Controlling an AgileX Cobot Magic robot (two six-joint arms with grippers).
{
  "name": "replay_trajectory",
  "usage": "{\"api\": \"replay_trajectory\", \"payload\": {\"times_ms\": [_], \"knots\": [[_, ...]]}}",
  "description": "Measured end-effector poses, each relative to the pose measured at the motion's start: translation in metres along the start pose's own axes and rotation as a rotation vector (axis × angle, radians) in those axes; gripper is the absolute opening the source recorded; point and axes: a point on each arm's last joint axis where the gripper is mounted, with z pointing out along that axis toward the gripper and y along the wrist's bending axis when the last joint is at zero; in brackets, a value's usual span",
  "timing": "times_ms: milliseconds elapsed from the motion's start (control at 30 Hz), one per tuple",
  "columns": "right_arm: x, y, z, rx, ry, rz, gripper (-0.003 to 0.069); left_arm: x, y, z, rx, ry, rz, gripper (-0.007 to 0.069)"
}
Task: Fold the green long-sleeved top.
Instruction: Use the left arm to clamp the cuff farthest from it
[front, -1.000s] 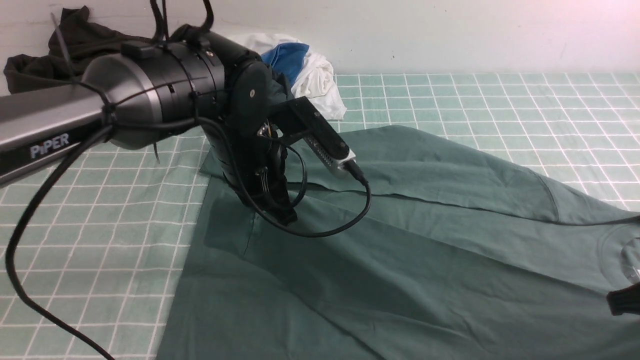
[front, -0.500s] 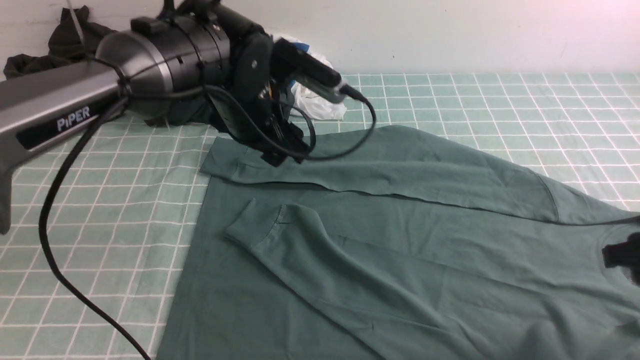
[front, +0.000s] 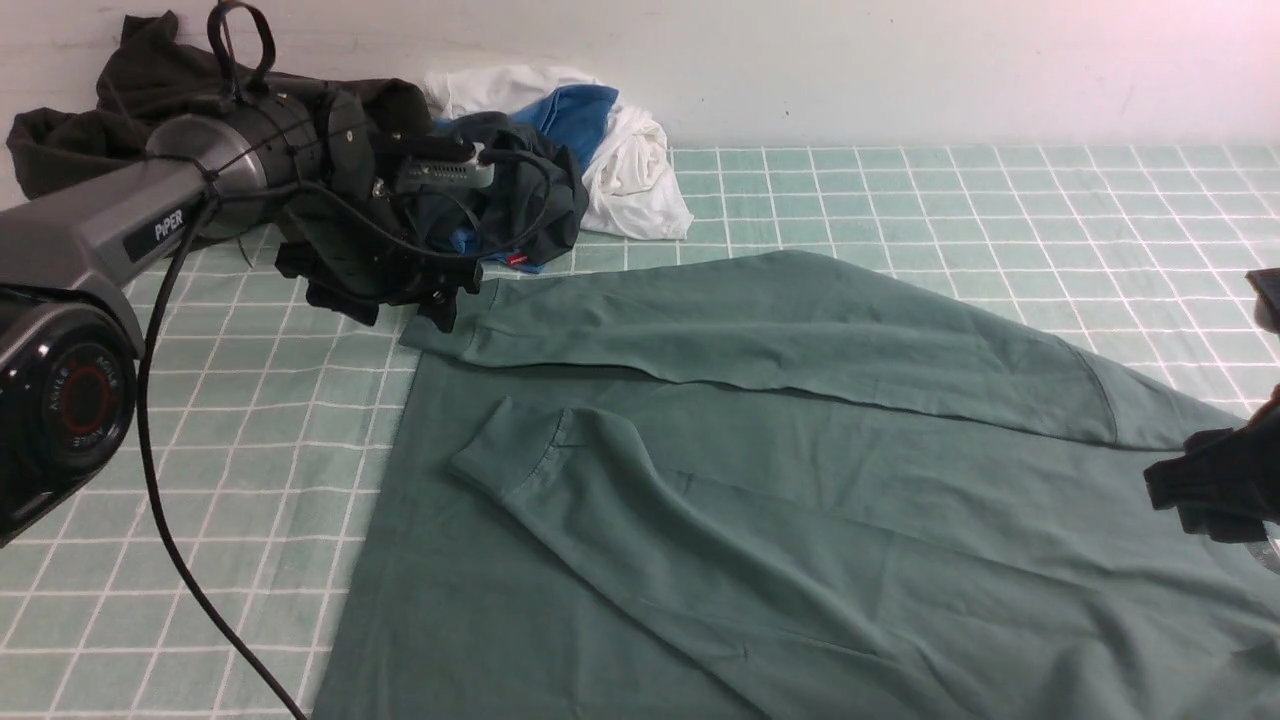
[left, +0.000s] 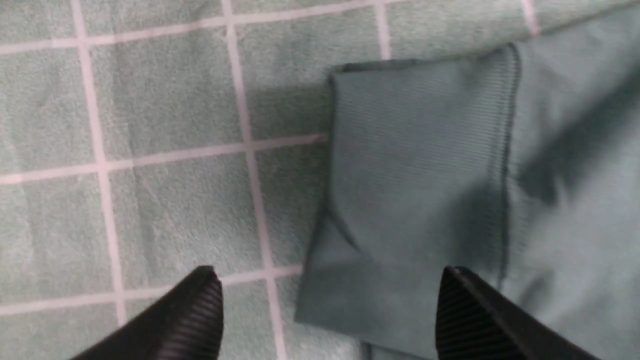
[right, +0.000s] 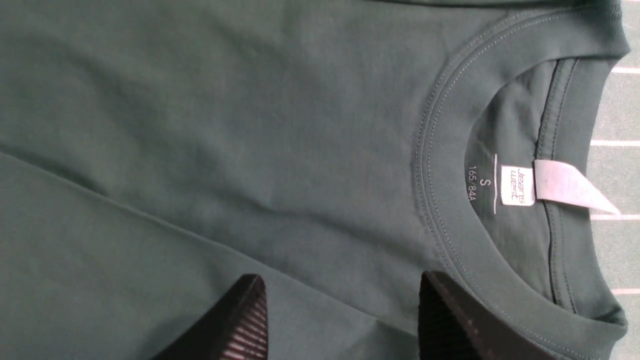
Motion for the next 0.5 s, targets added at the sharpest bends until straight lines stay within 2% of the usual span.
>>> {"api": "replay_trajectory", "payload": {"times_ms": [167, 267, 367, 400, 467, 500], "knots": [[-0.0006, 0.0002, 0.0000, -0.002, -0.006, -0.003, 0.0388, 0.0007, 0.0042, 0.0119, 0.008, 0.004, -0.021, 0.0497], [-0.0011, 0.0003, 0.0000, -0.003, -0.012, -0.003, 0.0388, 0.0009, 0.0025, 0.0130, 0.029, 0.007, -0.032, 0.0391], [-0.0011, 0.0003, 0.0000, -0.004, -0.012, -0.003, 0.0388, 0.0012, 0.0003, 0.0135, 0.054, 0.008, -0.027, 0.0242], [-0.0011, 0.0003, 0.0000, -0.004, -0.012, -0.003, 0.0388, 0.0011, 0.0001, 0.0135, 0.056, 0.008, -0.027, 0.0232], [-0.0012, 0.0003, 0.0000, -0.004, -0.013, -0.003, 0.0388, 0.0012, -0.0019, 0.0129, 0.078, 0.011, -0.014, 0.0083], [-0.0012, 0.0003, 0.0000, -0.004, -0.013, -0.003, 0.0388, 0.0013, -0.0023, 0.0129, 0.082, 0.012, -0.007, 0.0050]]}}
